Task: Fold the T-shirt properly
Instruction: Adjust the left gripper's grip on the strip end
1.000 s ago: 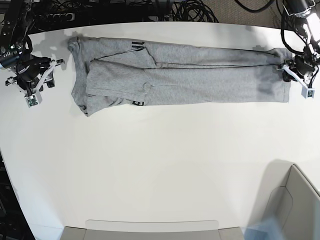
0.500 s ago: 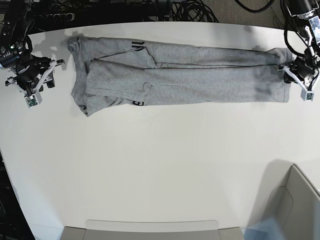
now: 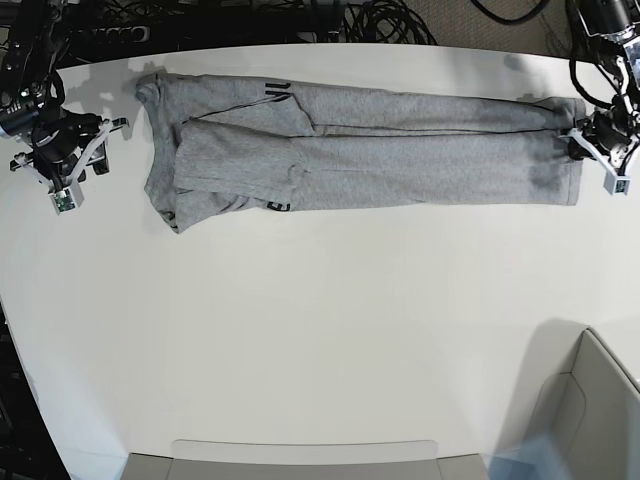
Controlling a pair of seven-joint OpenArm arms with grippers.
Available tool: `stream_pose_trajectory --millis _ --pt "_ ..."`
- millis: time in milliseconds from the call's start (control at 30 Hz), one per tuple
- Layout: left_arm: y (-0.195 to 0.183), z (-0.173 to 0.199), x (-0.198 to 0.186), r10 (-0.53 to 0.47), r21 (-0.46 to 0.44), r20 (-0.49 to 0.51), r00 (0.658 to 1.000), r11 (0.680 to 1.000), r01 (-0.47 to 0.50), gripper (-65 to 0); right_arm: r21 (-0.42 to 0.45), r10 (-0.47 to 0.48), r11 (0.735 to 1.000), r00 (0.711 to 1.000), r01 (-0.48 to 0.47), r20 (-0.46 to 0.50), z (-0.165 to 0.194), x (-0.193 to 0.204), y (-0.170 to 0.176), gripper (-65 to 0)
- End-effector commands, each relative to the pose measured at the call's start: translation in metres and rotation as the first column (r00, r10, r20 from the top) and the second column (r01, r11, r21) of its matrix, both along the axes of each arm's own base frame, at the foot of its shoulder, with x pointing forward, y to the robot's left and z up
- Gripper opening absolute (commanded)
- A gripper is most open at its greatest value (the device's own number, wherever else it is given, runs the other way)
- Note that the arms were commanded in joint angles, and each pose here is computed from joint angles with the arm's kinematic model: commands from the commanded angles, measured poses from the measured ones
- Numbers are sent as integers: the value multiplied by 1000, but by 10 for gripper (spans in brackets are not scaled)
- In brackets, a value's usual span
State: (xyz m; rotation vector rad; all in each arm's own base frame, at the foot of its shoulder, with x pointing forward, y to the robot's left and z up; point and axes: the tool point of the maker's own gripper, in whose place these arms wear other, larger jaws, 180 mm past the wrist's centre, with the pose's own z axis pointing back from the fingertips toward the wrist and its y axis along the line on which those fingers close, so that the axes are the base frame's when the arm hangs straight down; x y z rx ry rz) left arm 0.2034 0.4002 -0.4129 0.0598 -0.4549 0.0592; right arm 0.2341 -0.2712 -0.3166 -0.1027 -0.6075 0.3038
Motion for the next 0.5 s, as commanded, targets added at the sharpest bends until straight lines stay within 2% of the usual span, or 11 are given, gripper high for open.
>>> stream_pose_trajectory --millis 0,100,333,467 --pt "12 12 6 -3 38 13 1000 999 3 -443 -15 20 1000 999 -19 36 10 6 -1 -425" --pt "16 0 -4 25 20 -20 999 999 -25 -443 -13 19 1000 999 -19 37 10 7 -1 -425" --pt "23 4 -3 28 32 -13 1000 999 -27 -443 -13 19 1000 999 -19 40 11 8 -1 -425" --pt "27 -6 -14 53 17 -53 997 998 -52 -440 -13 19 1000 999 -19 42 11 8 -1 -425"
